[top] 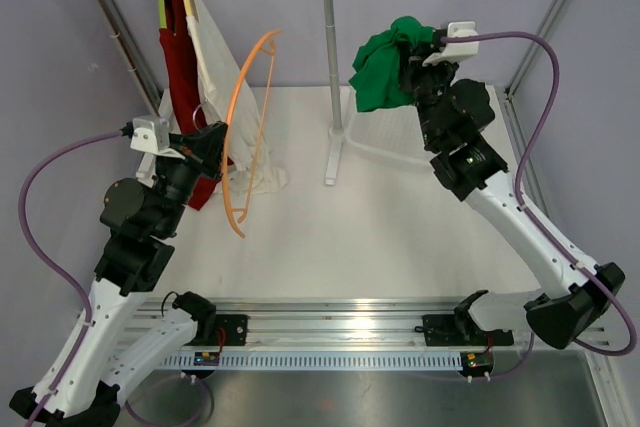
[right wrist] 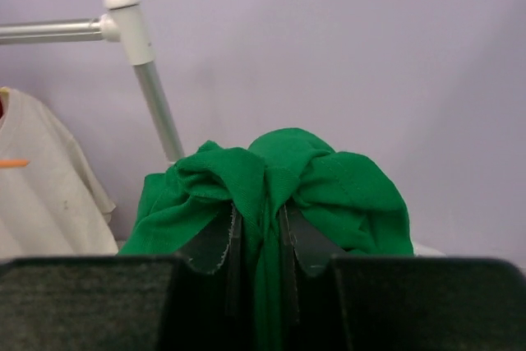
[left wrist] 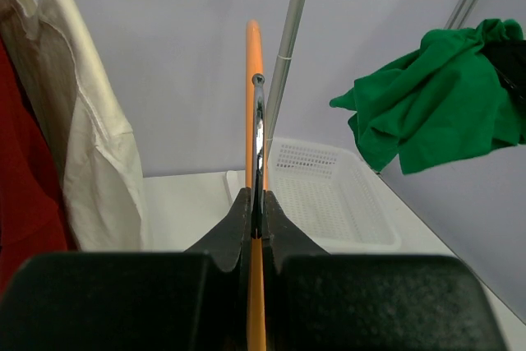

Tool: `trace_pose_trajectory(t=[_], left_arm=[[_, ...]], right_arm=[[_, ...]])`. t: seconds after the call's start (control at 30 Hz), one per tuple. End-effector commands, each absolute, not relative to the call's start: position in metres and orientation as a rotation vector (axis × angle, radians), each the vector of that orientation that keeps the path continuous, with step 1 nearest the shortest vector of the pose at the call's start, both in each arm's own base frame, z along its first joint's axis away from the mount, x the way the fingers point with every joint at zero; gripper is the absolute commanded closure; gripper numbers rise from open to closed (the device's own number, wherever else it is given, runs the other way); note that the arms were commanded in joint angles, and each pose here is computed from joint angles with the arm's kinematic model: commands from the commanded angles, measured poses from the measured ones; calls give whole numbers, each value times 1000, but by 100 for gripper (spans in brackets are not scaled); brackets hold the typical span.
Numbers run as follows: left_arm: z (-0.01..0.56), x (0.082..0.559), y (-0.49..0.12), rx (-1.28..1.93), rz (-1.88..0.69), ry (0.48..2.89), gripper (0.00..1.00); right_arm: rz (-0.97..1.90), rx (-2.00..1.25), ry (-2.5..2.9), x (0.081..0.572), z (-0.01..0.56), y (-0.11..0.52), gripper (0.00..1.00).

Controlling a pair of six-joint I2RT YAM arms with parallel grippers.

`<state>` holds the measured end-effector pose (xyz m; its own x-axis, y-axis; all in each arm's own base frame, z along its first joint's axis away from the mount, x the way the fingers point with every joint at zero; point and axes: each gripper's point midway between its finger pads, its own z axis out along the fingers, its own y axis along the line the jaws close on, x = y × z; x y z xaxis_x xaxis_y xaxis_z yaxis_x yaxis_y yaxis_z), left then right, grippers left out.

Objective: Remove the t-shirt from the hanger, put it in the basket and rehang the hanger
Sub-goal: Place the tshirt into the basket

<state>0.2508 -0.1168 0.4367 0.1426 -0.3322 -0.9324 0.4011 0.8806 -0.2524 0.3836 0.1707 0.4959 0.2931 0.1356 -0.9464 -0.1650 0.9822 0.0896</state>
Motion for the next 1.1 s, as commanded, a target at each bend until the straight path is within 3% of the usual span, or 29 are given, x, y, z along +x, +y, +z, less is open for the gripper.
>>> trace_pose_trajectory(t=[0.0,0.5,0.83,1.07], left_arm=[[477,238,-113,51,-567,1209,100],[471,242,-117,67,-566,1240,100],[469,243,-118,71,-564,1251,100],[466,246,-121,80,-563,1269,100]], right_arm=[[209,11,1285,418,491,160,100],[266,285,1561,549,334,96,100],[189,315,1757,578,223,80,98],[152,301,1844,584,181,79,96]])
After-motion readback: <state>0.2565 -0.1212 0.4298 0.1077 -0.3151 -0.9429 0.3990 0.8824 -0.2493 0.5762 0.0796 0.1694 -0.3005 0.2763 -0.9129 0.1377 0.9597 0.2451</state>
